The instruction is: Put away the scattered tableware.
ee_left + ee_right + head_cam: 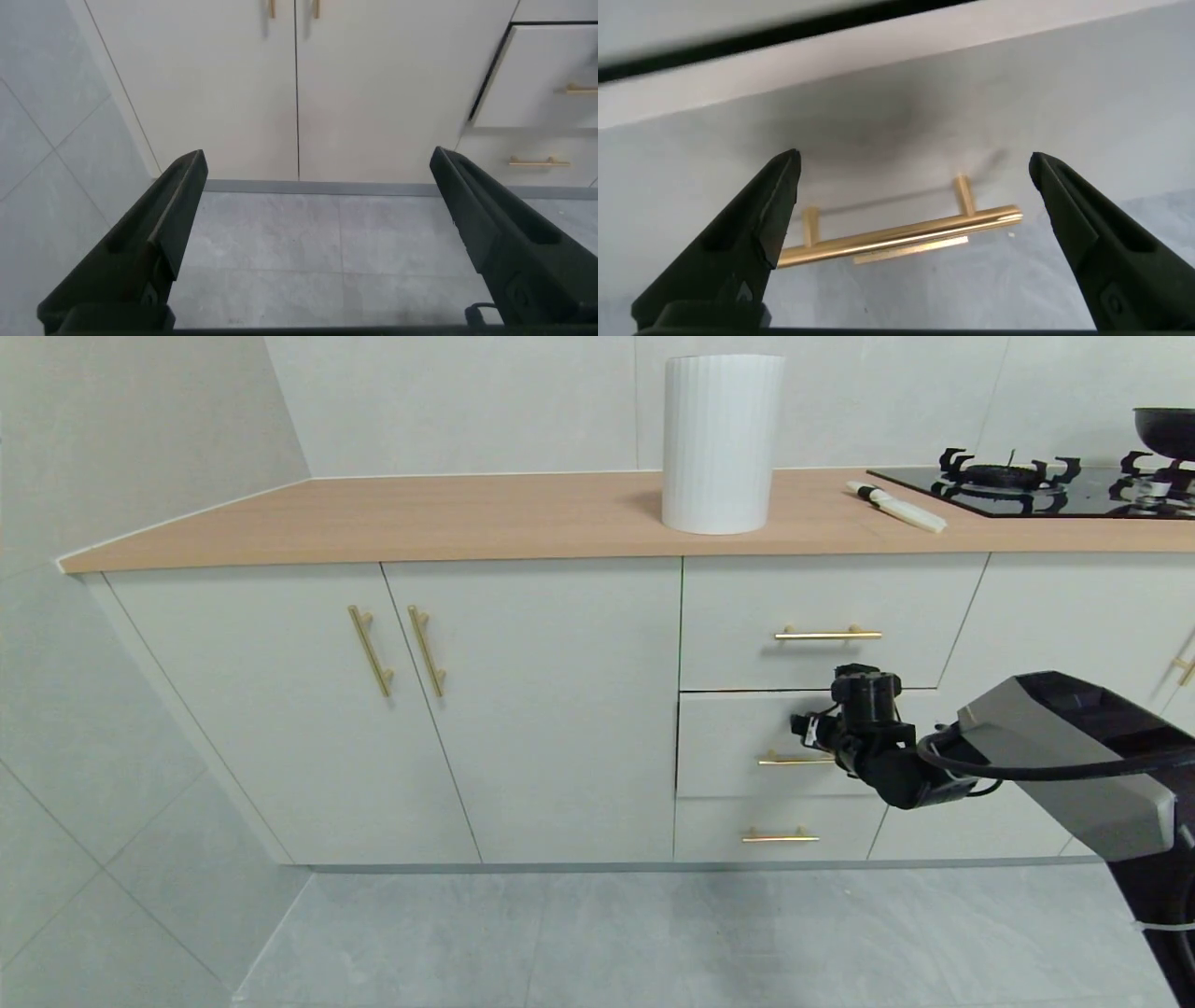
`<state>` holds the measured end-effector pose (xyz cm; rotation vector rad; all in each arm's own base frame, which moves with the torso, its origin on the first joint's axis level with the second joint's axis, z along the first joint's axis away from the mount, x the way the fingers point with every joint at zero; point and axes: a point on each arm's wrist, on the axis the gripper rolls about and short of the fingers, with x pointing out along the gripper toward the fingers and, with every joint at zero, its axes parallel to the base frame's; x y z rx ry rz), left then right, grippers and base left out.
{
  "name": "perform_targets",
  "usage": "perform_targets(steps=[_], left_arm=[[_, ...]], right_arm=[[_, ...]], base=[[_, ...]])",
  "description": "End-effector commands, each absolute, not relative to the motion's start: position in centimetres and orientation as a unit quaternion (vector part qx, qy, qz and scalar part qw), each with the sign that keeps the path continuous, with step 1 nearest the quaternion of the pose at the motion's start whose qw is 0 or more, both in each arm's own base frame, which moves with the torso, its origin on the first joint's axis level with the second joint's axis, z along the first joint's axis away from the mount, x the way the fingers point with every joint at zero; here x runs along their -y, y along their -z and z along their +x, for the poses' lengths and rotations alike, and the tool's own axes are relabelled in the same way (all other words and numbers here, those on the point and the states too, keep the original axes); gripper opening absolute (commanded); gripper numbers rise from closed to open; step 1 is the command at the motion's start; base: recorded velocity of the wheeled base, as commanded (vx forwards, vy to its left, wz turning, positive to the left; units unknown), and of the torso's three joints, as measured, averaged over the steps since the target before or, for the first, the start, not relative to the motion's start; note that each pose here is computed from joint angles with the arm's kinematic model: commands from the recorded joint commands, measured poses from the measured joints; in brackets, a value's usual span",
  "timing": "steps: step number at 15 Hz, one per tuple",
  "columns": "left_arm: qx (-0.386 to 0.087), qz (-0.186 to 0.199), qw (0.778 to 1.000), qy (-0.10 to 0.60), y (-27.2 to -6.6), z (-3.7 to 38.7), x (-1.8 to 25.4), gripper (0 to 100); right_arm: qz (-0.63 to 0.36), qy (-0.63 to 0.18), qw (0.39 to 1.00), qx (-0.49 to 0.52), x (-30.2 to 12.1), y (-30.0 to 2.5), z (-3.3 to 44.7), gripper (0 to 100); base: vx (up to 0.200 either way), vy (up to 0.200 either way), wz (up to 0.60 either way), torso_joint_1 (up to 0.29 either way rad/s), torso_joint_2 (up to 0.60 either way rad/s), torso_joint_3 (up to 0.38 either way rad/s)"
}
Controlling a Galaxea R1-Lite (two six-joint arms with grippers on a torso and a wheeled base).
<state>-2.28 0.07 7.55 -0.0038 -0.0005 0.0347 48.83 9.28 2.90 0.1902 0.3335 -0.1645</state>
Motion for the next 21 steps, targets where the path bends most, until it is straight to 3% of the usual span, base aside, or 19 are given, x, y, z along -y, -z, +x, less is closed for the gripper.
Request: perform_targets(steps=[1,18,21], left_arm=[[0.0,-0.002,1.0,-0.018,-7.5,-2.3,-0.1,100],[0.0,-0.002,1.0,-0.018,-7.5,-2.3,-0.1,100],[0.0,-0.002,1.0,-0.018,-7.5,-2.3,-0.1,100]], right_arm=[[0.097,0.086,0.978,-0.163,-9.0,-2.4,49.4,100],[0.122,0.101,0.978,-0.132,-8.6,-2.8,50.9,100],[0.114,0.097,0.975,-0.164,-8.1,-4.1,48.3,100]], base=[[0.0,0.0,0.0,0.0,0.0,0.0],[0.0,0.0,0.0,0.0,0.0,0.0],[0.0,0.0,0.0,0.0,0.0,0.0]])
